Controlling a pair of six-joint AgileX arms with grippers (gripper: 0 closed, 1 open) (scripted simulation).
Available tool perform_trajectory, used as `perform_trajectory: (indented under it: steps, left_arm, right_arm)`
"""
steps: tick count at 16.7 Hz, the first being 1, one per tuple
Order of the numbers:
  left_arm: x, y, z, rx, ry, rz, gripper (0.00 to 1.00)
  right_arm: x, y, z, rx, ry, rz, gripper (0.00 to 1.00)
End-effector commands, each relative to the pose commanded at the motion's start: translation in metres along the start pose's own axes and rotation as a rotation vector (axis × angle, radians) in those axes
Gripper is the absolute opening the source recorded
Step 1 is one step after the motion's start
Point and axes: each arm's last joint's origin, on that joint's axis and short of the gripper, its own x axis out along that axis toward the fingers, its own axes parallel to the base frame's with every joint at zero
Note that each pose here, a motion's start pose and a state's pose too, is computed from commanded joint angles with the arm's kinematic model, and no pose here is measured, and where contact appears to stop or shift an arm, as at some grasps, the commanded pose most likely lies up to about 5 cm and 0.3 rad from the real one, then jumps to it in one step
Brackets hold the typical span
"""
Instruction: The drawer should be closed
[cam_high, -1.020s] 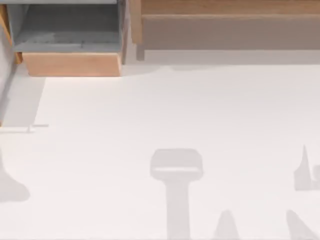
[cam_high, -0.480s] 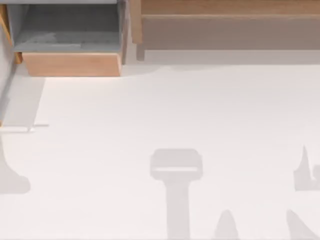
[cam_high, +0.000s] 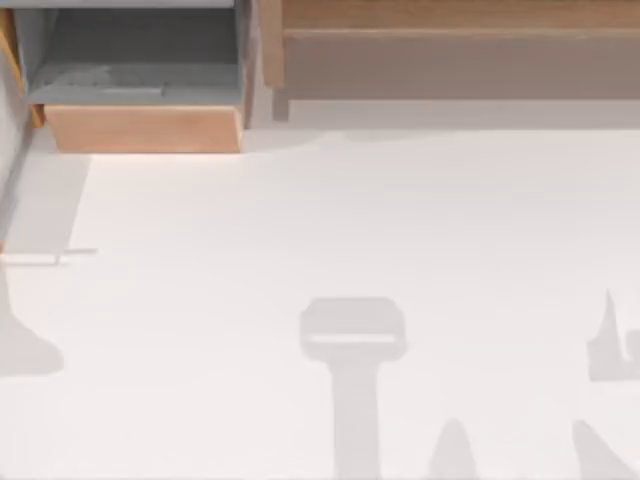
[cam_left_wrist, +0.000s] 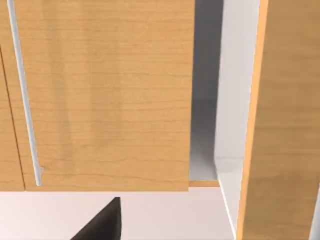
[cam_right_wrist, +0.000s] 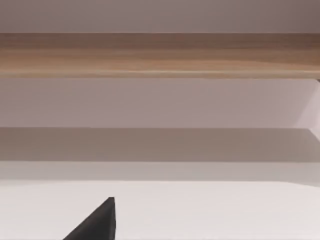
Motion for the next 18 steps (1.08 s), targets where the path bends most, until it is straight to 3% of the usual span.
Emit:
perform_trajectory:
  steps: [11, 18]
  left_arm:
    - [0.0, 0.0, 0.0, 0.0, 0.0, 0.0, 0.02]
    - [0.0, 0.0, 0.0, 0.0, 0.0, 0.0, 0.0]
  right_arm:
    - [0.0, 0.0, 0.0, 0.0, 0.0, 0.0, 1.0]
    - [0.0, 0.0, 0.0, 0.0, 0.0, 0.0, 1.0]
